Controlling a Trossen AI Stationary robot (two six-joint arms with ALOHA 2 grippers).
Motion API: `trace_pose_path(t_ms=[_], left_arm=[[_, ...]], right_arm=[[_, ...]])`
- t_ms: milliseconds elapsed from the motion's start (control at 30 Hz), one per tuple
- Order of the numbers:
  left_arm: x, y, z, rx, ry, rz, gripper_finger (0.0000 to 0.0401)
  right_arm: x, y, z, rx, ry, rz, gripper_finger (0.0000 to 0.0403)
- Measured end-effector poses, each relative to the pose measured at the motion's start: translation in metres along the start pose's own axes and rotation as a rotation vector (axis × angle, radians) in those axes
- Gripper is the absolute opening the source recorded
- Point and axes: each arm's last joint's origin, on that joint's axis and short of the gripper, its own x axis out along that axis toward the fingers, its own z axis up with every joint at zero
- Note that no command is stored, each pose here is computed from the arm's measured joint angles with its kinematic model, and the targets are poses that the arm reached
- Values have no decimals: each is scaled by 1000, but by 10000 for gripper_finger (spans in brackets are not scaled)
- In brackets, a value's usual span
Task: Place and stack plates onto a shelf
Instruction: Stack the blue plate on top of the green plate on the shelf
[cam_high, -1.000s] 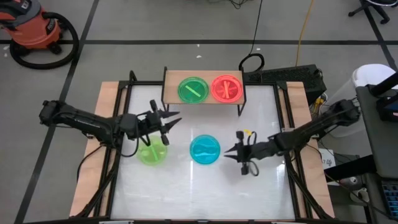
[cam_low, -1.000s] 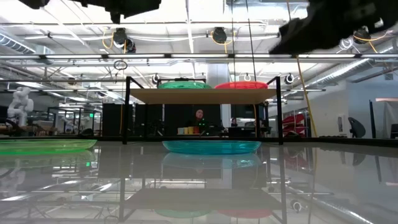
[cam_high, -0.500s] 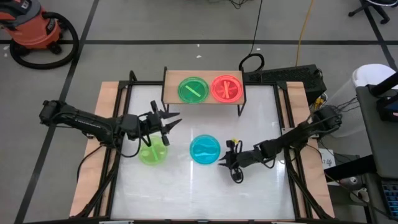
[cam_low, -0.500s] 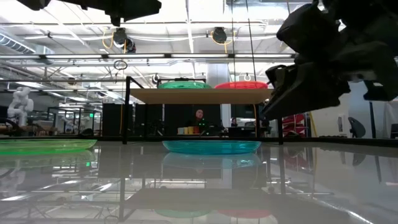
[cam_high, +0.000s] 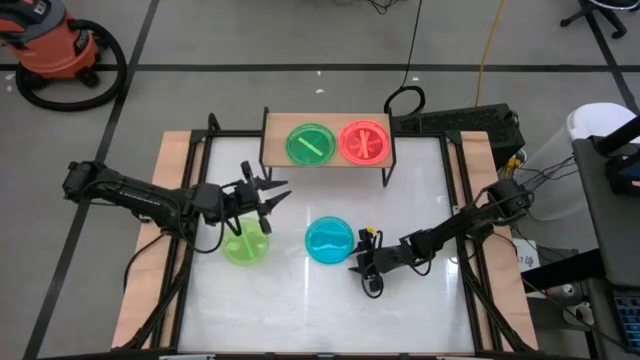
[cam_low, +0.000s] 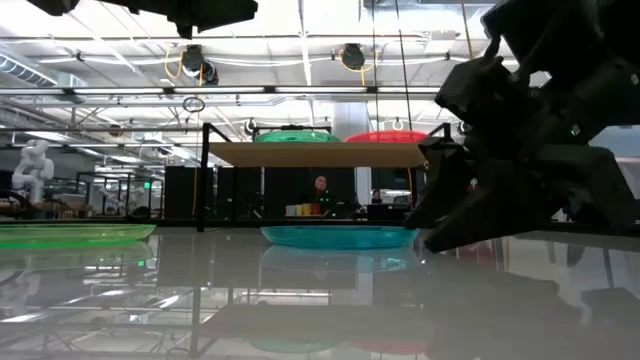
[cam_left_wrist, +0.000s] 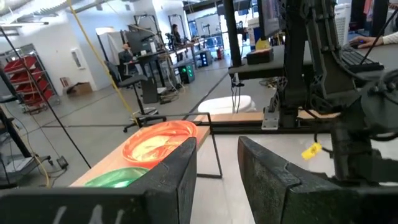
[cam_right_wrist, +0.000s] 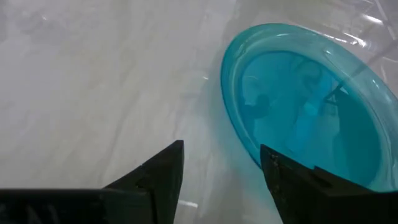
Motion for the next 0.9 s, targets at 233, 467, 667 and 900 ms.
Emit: trace_pose_path(t_ms=[233, 467, 667, 900], left_arm=[[-20, 11, -8, -63, -99, 24, 124], [-45, 19, -28, -135, -224, 27, 124], [-51, 23, -29, -151, -247, 30, 124], [-51, 22, -30, -175, -243, 24, 124]], right_arm=[[11, 1, -1, -82, 45, -86, 176], [12, -3, -3, -125, 79, -199, 152], [13, -11, -6, -122, 107, -227, 130], [14, -13, -7, -135, 115, -212, 61]])
